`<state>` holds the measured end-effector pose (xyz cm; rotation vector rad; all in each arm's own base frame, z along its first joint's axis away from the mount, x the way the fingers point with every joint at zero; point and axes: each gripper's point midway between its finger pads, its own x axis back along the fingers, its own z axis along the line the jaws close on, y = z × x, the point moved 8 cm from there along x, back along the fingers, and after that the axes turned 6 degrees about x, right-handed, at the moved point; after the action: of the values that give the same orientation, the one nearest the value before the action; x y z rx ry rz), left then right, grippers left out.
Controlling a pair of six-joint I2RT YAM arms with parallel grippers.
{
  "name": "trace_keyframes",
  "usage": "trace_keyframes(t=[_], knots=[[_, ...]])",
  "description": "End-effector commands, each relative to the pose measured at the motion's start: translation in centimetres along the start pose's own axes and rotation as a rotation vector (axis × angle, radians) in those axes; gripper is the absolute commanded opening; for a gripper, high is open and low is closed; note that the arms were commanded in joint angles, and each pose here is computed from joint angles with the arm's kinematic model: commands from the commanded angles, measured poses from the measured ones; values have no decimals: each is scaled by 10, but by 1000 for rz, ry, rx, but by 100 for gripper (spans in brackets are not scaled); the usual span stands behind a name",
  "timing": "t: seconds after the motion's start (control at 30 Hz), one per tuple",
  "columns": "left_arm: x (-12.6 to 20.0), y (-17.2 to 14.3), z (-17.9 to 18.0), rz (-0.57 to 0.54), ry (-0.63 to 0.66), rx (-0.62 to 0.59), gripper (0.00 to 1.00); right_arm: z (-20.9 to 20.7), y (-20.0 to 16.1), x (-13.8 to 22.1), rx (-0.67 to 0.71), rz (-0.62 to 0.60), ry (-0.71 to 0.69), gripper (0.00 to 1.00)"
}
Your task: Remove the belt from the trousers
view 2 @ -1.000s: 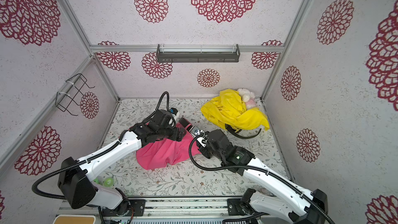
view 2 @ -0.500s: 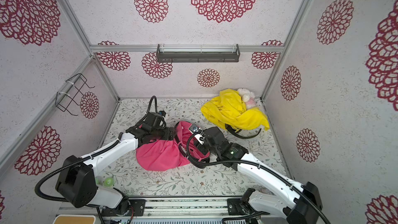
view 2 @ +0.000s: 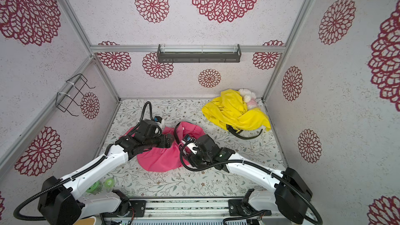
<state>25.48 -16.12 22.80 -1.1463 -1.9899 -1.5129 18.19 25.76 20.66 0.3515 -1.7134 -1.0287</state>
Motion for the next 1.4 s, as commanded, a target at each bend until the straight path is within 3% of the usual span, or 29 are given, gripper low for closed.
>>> trace_keyframes(t=[0.0, 0.23, 0.27, 0.37, 0.57, 0.77, 0.9, 1.23, 1.27, 1.3, 1.33, 1.37], knots=[[5, -6, 7, 0, 30, 33, 87, 5, 13, -8, 19, -25, -18, 79], [14, -11, 8, -10, 17, 59, 87, -5, -1, -41, 38, 80, -45, 74], [15, -12, 8, -9, 14, 61, 87, -8, -4, -44, 29, 88, -40, 69], [13, -18, 4, 5, -3, 59, 87, -19, -6, -42, -4, 83, -34, 36], [-2, -31, -20, 48, -81, 20, 90, -27, 2, -9, -18, 15, 20, 1], [-17, -33, -48, 53, -147, -25, 94, -32, 11, 17, -61, -41, 94, 0], [-28, -33, -51, 47, -116, -42, 95, -37, 26, 41, -96, -125, 138, 0], [-57, -14, -63, -65, -101, -67, 97, -37, 50, 80, -117, -230, 206, 0], [-59, -11, -65, -81, -100, -74, 94, -37, 51, 82, -118, -236, 208, 0], [-62, -8, -66, -96, -93, -88, 83, -38, 51, 85, -118, -239, 206, 0], [-63, -6, -65, -107, -74, -100, 62, -39, 51, 87, -121, -241, 196, 0], [-63, -2, -63, -123, -48, -102, 26, -42, 48, 87, -129, -233, 178, 0]])
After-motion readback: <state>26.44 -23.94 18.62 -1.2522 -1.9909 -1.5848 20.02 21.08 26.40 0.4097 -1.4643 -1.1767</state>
